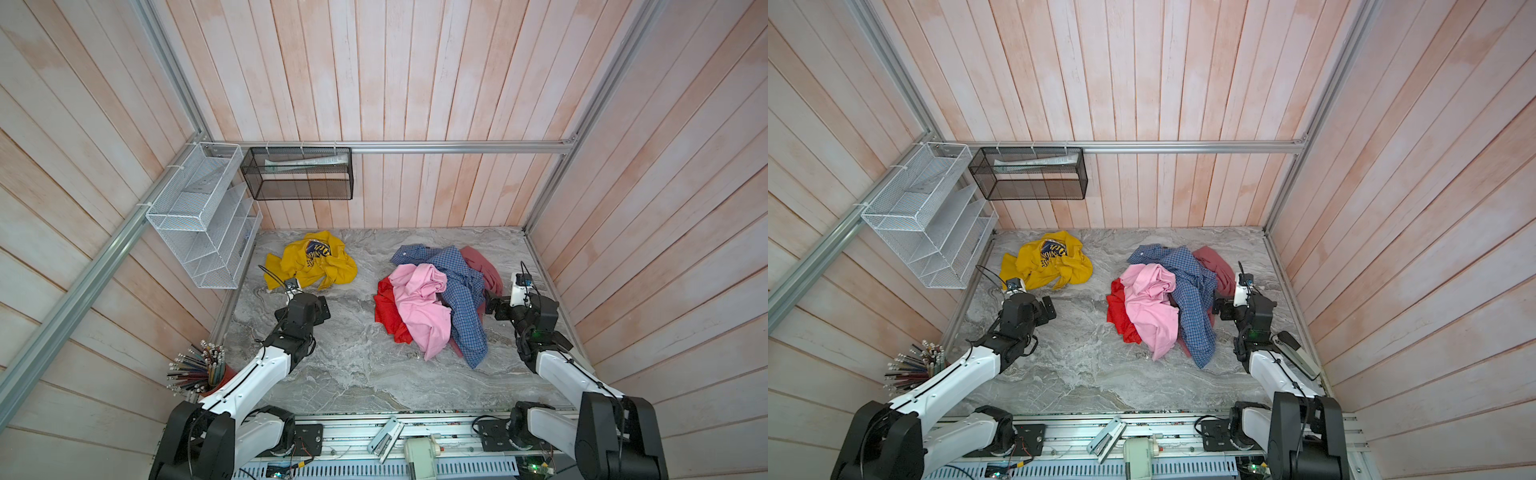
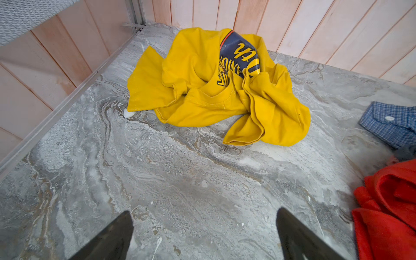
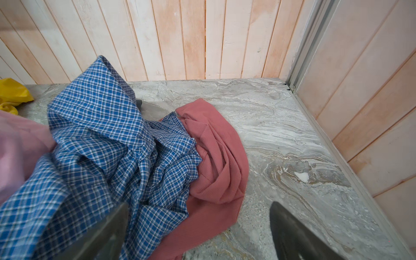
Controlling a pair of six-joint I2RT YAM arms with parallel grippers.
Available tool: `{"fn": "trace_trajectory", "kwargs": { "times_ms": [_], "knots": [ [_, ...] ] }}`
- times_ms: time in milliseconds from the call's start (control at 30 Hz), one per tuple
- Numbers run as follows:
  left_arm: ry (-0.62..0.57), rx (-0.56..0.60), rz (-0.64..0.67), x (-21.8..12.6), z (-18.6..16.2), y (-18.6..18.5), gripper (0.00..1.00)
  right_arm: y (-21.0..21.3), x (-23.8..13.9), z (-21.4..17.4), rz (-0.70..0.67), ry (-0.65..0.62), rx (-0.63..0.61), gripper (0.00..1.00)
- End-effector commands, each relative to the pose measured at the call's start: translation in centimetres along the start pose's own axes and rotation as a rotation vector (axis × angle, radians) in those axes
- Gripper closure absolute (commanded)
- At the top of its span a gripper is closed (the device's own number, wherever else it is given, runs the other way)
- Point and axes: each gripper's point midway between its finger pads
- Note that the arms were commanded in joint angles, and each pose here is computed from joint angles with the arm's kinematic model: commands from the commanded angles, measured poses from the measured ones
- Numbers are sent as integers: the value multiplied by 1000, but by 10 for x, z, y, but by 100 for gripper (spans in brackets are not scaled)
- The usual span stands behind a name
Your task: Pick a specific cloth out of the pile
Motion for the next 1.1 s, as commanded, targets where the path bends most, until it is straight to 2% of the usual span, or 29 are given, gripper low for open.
{"fn": "trace_trajectory", "kwargs": {
  "times_ms": [0, 267, 533, 800, 933, 1067],
  "knots": [
    [-34, -6, 16, -5, 4, 8, 0, -13, 1, 13, -65, -84, 0, 2],
    [-61, -12, 23, -13, 9, 13, 0, -25, -1, 4, -167, -181, 22, 2],
    [-102, -16, 27, -20, 16, 18, 0, -22, 6, -13, -158, -182, 29, 2],
    [-276, 43, 26, -17, 59, 26, 0, -15, 23, -20, -115, -135, 12, 2],
    [-383, 105, -7, -6, 65, 35, 0, -16, 23, -20, -117, -137, 14, 2],
    [-441, 64, -60, 8, 65, 45, 0, -16, 23, -19, -116, -139, 13, 2]
  ]
}}
Point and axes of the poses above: each gripper's point midway between its finger pads, its own x axis out along the fingers, its own y axis along the line the jaws close on, z = x × y, and after that the axes turned 13 degrees about -x, right-handed
